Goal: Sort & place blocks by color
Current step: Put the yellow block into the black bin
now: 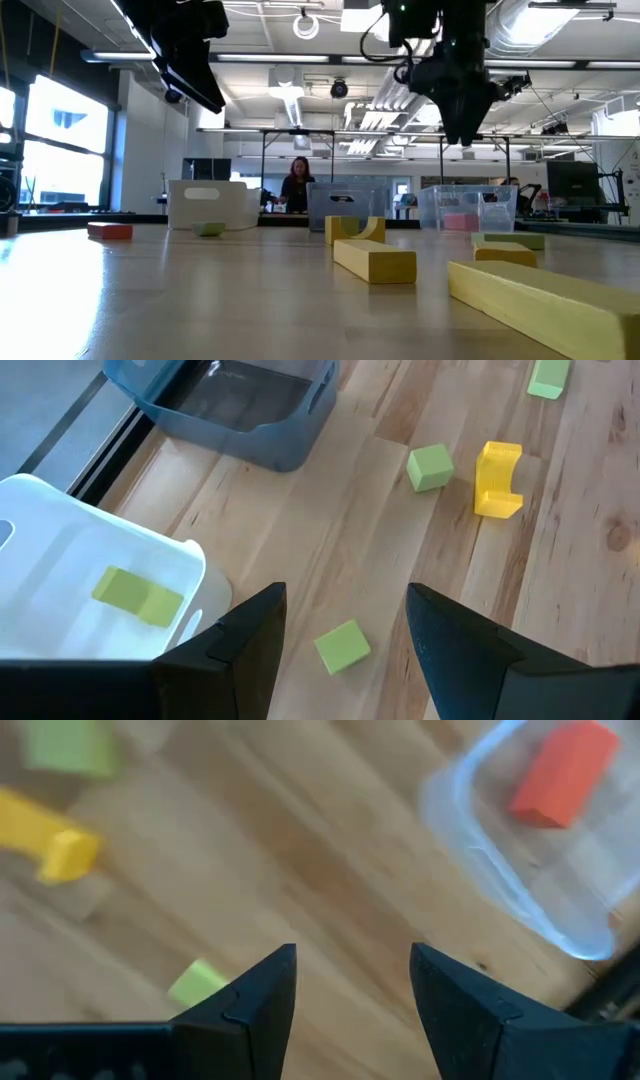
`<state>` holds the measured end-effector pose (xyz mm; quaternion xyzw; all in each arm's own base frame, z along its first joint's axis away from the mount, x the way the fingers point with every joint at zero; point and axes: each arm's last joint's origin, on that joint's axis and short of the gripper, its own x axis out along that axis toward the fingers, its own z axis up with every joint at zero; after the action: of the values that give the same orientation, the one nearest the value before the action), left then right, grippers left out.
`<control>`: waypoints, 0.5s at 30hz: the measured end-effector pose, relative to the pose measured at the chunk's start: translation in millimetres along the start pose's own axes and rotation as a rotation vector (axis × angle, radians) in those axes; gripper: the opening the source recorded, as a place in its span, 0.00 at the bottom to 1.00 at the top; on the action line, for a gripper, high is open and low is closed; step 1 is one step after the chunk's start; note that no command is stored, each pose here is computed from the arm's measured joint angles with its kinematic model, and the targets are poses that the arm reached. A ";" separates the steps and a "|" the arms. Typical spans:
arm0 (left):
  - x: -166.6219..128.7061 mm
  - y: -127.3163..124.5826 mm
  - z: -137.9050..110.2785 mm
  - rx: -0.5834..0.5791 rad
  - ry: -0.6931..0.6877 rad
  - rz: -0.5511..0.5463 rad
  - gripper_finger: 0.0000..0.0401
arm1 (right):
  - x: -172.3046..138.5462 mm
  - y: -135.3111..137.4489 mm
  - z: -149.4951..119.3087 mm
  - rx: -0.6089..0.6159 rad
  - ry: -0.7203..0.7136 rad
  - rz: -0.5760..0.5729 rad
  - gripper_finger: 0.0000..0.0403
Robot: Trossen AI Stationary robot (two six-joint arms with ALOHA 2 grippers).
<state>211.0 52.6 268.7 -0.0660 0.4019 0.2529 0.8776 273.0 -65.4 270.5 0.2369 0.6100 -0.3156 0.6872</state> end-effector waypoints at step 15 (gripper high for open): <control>0.0 0.0 0.0 0.000 0.000 0.000 0.49 | -14.2 77.0 -43.3 -0.547 -0.138 0.214 0.45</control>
<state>210.9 52.6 268.7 -0.0660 0.4019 0.2530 0.8776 298.0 20.5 273.7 0.0842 0.5958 -0.0807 0.7946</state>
